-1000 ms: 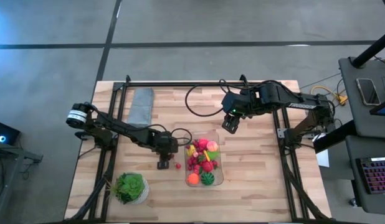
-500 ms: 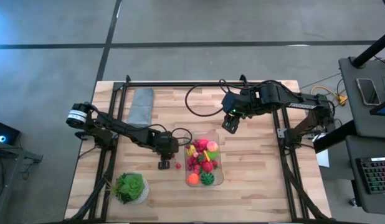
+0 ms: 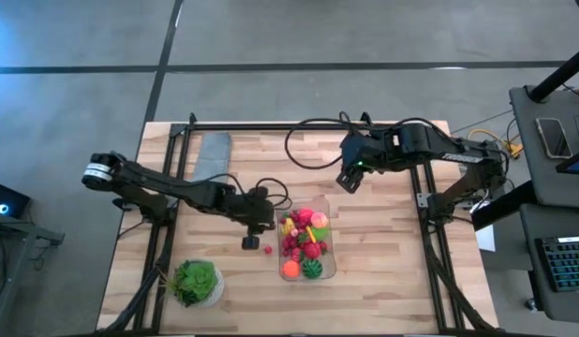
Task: Pick and placing Produce into tupperware
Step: Put the cherry into the transparent bin
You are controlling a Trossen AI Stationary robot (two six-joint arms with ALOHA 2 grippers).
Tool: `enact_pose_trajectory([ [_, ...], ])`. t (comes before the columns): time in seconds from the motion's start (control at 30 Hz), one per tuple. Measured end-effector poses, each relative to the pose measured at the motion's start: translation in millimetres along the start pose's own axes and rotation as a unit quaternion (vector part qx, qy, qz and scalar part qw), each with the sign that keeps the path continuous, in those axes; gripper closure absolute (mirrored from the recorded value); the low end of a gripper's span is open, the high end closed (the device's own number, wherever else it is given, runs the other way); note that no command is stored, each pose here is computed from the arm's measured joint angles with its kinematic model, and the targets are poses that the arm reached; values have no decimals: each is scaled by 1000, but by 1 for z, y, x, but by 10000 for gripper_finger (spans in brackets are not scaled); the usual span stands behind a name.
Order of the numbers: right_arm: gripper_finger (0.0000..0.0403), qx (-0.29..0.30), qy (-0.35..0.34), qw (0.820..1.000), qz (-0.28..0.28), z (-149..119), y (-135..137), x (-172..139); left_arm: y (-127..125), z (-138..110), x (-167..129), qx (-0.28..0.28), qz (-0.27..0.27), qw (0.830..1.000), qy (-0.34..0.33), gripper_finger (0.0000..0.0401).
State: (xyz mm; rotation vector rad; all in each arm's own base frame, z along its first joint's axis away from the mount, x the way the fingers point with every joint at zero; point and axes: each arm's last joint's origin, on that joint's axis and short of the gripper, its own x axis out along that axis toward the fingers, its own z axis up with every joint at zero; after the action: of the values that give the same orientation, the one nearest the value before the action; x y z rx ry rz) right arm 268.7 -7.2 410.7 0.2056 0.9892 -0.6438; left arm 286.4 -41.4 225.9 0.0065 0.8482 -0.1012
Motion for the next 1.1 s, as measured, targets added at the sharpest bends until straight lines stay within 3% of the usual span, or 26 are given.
enact_pose_trajectory([
  [0.23,164,36,-21,999,2,-3,-11,-13,-5,36,-3,79,-44,989,-119,333],
  [0.4,165,52,-20,998,3,-7,-16,-20,-10,40,23,86,-72,988,-105,329],
  [0.5,162,61,-10,998,1,-11,-19,-22,-12,52,28,88,-75,986,-118,306],
  [0.73,161,64,3,998,-6,-17,-26,-28,-13,52,31,71,-78,989,-104,201],
  [0.83,161,66,1,998,-4,-18,-28,-30,-12,46,24,57,-75,994,-65,161],
  [1.1,165,60,1,998,-6,-19,-27,-29,-11,27,3,-38,-56,997,42,132],
])
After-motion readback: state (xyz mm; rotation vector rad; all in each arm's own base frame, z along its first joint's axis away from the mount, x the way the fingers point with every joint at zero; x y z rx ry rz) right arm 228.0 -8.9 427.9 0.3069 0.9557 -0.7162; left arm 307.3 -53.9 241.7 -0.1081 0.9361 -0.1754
